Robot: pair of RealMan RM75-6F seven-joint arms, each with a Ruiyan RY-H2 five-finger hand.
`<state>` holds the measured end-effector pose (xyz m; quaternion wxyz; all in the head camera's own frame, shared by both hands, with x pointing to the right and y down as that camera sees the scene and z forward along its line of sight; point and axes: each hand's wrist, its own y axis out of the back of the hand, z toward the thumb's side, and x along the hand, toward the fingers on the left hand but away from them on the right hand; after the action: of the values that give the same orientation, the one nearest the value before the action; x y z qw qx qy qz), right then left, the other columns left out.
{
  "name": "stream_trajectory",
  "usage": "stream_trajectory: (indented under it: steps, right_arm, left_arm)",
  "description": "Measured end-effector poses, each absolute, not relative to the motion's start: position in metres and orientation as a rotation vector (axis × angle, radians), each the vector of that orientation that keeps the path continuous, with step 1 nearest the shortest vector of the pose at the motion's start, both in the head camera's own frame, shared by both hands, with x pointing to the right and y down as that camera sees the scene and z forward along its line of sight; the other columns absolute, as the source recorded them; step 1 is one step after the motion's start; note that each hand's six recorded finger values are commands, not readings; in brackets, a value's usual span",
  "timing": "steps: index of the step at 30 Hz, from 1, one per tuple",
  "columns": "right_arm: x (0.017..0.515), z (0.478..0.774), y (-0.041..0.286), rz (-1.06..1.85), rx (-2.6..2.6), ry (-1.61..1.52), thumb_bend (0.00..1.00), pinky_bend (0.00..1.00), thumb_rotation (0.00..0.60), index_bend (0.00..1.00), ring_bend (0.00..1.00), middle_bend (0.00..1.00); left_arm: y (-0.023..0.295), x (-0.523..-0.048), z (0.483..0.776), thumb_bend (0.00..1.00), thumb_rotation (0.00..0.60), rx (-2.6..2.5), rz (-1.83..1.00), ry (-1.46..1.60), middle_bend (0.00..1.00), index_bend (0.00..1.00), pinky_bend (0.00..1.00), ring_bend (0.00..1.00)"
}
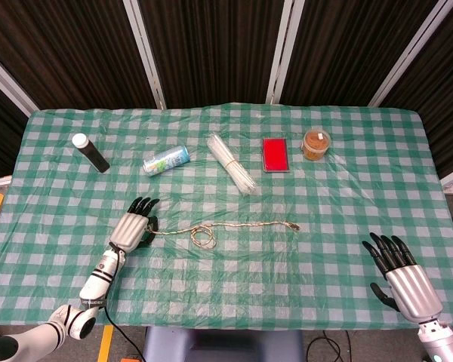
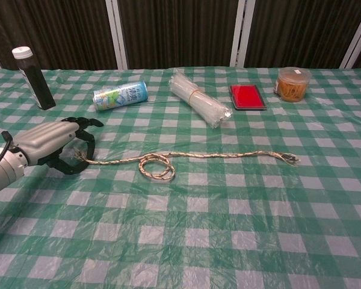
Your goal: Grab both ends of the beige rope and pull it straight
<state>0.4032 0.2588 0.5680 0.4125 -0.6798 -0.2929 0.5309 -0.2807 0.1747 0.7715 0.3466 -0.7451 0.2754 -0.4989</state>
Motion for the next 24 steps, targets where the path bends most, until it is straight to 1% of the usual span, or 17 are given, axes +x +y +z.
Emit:
stream_trajectory:
  steps: [6, 8, 10, 15, 18, 20, 24]
  right_arm:
    - [0.393, 0.579, 0.253, 1.305, -1.724, -0.713, 0.39, 0.00, 0.600, 0.00, 0.00, 0.00]
    - [0.384, 0.586, 0.244, 1.285, -1.732, -0.699, 0.39, 0.00, 0.600, 0.02, 0.00, 0.00]
    - [0.376, 0.594, 0.236, 1.269, -1.736, -0.682, 0.39, 0.00, 0.600, 0.09, 0.00, 0.00]
    - [0.346, 0.622, 0.207, 1.252, -1.751, -0.623, 0.39, 0.00, 0.600, 0.32, 0.00, 0.00]
    - [0.326, 0.643, 0.190, 1.265, -1.770, -0.597, 0.39, 0.00, 0.600, 0.40, 0.00, 0.00]
    - [0.312, 0.659, 0.178, 1.281, -1.782, -0.585, 0.39, 0.00, 0.600, 0.44, 0.00, 0.00]
    - [0.286, 0.686, 0.159, 1.299, -1.769, -0.559, 0.39, 0.00, 0.600, 0.47, 0.00, 0.00]
  left_arm:
    - [0.174, -0.280, 0.766, 0.46, 0.600, -1.925, -1.264, 0.720, 0.09, 0.64, 0.02, 0.00]
    - [0.176, -0.280, 0.763, 0.46, 0.600, -1.927, -1.251, 0.720, 0.09, 0.64, 0.02, 0.00]
    - [0.179, -0.279, 0.760, 0.46, 0.600, -1.934, -1.236, 0.722, 0.09, 0.64, 0.02, 0.00]
    - [0.184, -0.276, 0.753, 0.46, 0.600, -1.944, -1.212, 0.714, 0.09, 0.64, 0.02, 0.00]
    - [0.185, -0.275, 0.751, 0.46, 0.600, -1.943, -1.207, 0.708, 0.09, 0.64, 0.02, 0.00]
    - [0.186, -0.275, 0.749, 0.46, 0.600, -1.940, -1.206, 0.706, 0.09, 0.64, 0.02, 0.00]
    - [0.185, -0.278, 0.747, 0.46, 0.600, -1.936, -1.209, 0.707, 0.09, 0.64, 0.02, 0.00]
